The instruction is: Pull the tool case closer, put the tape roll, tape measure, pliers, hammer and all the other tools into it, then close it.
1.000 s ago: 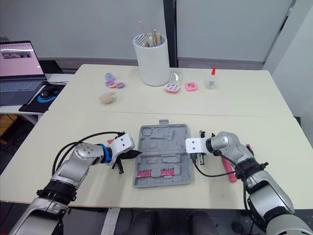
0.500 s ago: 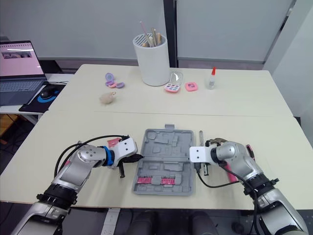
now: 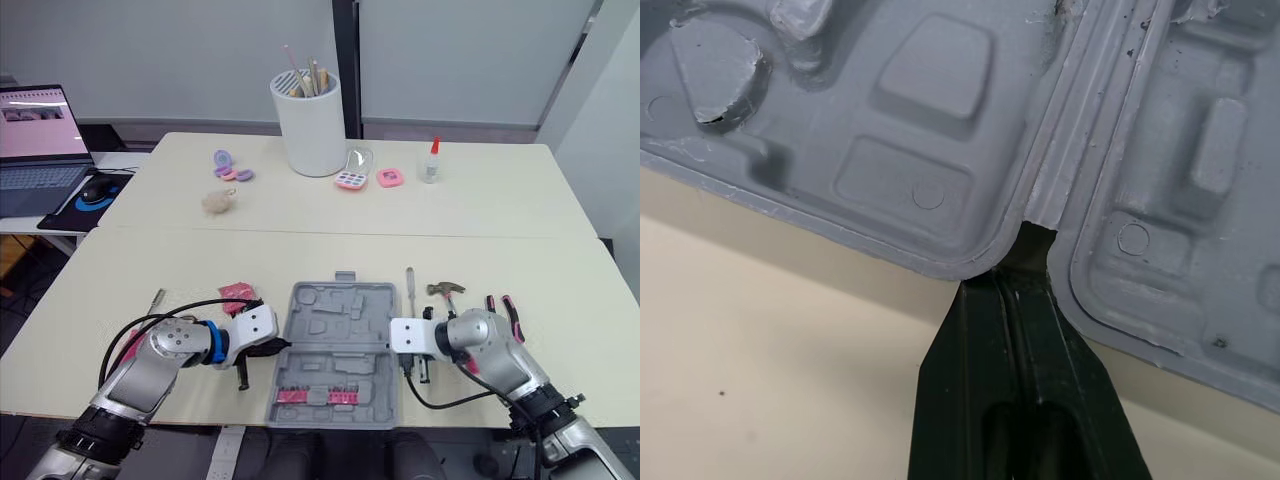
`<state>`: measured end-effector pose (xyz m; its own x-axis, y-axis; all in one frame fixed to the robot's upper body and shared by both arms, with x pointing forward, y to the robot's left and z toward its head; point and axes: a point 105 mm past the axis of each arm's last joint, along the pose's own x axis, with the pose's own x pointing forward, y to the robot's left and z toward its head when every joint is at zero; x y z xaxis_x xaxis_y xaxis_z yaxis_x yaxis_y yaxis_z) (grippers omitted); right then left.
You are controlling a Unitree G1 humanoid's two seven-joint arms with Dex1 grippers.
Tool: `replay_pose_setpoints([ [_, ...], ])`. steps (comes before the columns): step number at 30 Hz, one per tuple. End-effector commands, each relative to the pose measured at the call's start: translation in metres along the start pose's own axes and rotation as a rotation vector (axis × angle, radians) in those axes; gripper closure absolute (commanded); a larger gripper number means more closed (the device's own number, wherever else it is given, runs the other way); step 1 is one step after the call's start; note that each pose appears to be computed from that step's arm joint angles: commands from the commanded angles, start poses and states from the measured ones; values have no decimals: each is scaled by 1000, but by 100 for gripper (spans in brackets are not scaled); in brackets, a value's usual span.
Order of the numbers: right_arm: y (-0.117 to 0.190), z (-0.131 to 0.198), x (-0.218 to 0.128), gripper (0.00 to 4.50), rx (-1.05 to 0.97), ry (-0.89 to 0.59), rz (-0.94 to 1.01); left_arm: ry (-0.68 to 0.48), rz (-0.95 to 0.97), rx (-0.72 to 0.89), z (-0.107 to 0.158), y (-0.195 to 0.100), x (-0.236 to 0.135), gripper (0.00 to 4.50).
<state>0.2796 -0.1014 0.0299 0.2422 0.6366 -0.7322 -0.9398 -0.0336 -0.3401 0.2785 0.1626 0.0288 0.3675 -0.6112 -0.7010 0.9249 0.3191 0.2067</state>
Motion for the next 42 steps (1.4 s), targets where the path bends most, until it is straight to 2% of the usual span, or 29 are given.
replay_pose_setpoints([
  [1, 12, 27, 6, 449, -40, -100, 45, -39, -137, 2, 6, -33, 13, 450],
  [26, 48, 23, 5, 449, 43, -115, 143, 22, -216, -27, -13, -66, 4, 450],
  [42, 39, 13, 6, 449, 58, -82, 108, 30, -161, -26, -14, -52, 6, 450],
])
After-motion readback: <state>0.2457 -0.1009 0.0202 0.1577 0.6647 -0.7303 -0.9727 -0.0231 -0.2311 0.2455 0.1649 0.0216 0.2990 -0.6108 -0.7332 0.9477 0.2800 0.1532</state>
